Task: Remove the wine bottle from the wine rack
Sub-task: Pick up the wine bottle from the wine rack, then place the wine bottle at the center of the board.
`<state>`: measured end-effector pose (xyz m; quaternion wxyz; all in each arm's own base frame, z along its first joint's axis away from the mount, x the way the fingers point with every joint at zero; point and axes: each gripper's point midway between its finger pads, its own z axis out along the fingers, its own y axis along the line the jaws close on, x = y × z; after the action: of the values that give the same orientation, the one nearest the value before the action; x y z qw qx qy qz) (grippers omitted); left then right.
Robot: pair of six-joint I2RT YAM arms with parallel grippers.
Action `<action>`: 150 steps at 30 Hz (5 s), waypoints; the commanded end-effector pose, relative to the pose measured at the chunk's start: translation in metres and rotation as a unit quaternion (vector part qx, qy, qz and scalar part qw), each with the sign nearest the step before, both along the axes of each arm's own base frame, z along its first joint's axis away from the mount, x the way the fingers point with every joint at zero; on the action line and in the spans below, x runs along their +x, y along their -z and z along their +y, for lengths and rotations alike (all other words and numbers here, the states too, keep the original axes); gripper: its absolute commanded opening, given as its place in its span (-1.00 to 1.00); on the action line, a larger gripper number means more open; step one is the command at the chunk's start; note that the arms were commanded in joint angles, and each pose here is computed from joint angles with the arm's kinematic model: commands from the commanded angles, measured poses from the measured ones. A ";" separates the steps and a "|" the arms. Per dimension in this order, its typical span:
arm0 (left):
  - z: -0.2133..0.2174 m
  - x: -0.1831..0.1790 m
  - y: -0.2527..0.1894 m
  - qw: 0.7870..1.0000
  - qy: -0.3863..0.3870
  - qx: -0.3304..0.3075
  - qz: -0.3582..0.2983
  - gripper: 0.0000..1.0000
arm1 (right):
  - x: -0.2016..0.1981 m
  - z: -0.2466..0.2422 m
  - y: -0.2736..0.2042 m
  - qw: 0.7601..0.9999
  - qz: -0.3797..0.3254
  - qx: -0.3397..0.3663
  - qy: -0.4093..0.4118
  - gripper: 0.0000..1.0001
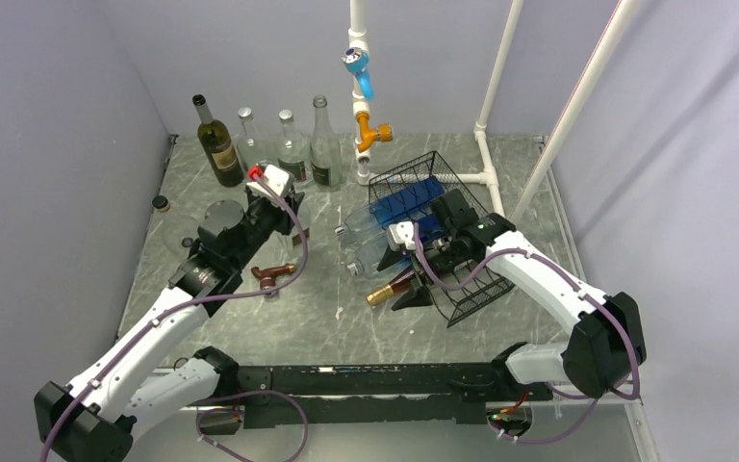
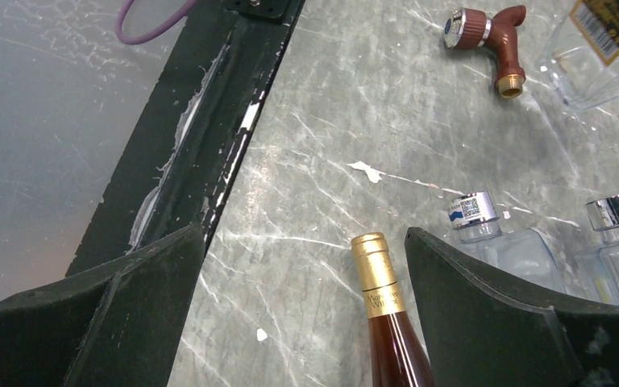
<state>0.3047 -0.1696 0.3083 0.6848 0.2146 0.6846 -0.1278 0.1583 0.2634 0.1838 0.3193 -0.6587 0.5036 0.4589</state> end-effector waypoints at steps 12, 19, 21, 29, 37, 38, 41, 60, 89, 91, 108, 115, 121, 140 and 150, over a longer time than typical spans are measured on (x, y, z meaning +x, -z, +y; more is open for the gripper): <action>0.072 0.061 -0.108 0.980 -0.098 -0.082 -0.151 -1.00 | 0.003 0.000 -0.007 0.999 -0.038 0.018 -0.008 0.96; 0.113 0.094 -0.105 0.972 -0.160 -0.083 -0.150 -1.00 | 0.003 -0.001 -0.003 0.999 -0.040 0.013 -0.008 0.96; 0.124 0.102 -0.104 0.969 -0.176 -0.081 -0.154 -1.00 | 0.004 -0.001 -0.003 0.999 -0.042 0.012 -0.007 0.96; 0.165 0.134 -0.097 0.961 -0.224 -0.076 -0.141 -1.00 | 0.005 -0.002 0.001 0.999 -0.046 0.007 -0.006 0.96; 0.201 0.158 -0.093 0.951 -0.263 -0.095 -0.131 -1.00 | 0.006 -0.002 0.002 0.999 -0.050 0.004 -0.004 0.96; 0.205 0.161 -0.093 0.950 -0.267 -0.096 -0.130 -1.00 | 0.007 -0.003 0.002 0.999 -0.051 0.003 -0.004 0.96; 0.221 0.169 -0.090 0.943 -0.292 -0.099 -0.125 -1.00 | 0.007 -0.003 0.003 0.999 -0.051 0.002 -0.004 0.96; 0.260 0.197 -0.061 0.934 -0.333 -0.093 -0.090 -1.00 | 0.008 -0.003 0.006 0.999 -0.051 -0.002 -0.003 0.96; 0.258 0.201 -0.030 0.940 -0.321 -0.108 -0.046 0.03 | 0.009 -0.003 0.005 0.998 -0.055 -0.003 0.001 0.96; 0.257 0.201 -0.031 0.941 -0.318 -0.109 -0.043 0.13 | 0.009 -0.003 0.005 0.998 -0.055 -0.003 0.001 0.96; 0.240 0.162 -0.076 0.942 -0.297 -0.152 -0.029 0.97 | 0.009 -0.003 0.003 0.998 -0.057 -0.001 0.001 0.96; 0.219 0.132 -0.087 0.944 -0.261 -0.202 -0.016 0.99 | 0.008 -0.004 0.001 0.998 -0.062 0.001 0.001 0.96; 0.201 0.102 -0.090 0.939 -0.235 -0.251 0.002 0.99 | 0.007 -0.005 0.000 0.998 -0.066 0.002 0.000 0.96; 0.126 0.016 -0.047 0.950 -0.085 -0.292 0.075 0.99 | 0.011 -0.010 0.007 0.996 -0.086 -0.002 0.004 0.96; 0.082 -0.022 -0.008 0.937 0.004 -0.310 0.162 0.99 | 0.015 -0.014 0.014 0.995 -0.096 -0.008 0.007 0.96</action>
<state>0.3005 -0.0637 0.3288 0.6357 -0.0493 0.7038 -0.3133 0.1702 0.2481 0.1631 0.3367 -0.6871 0.5056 0.3987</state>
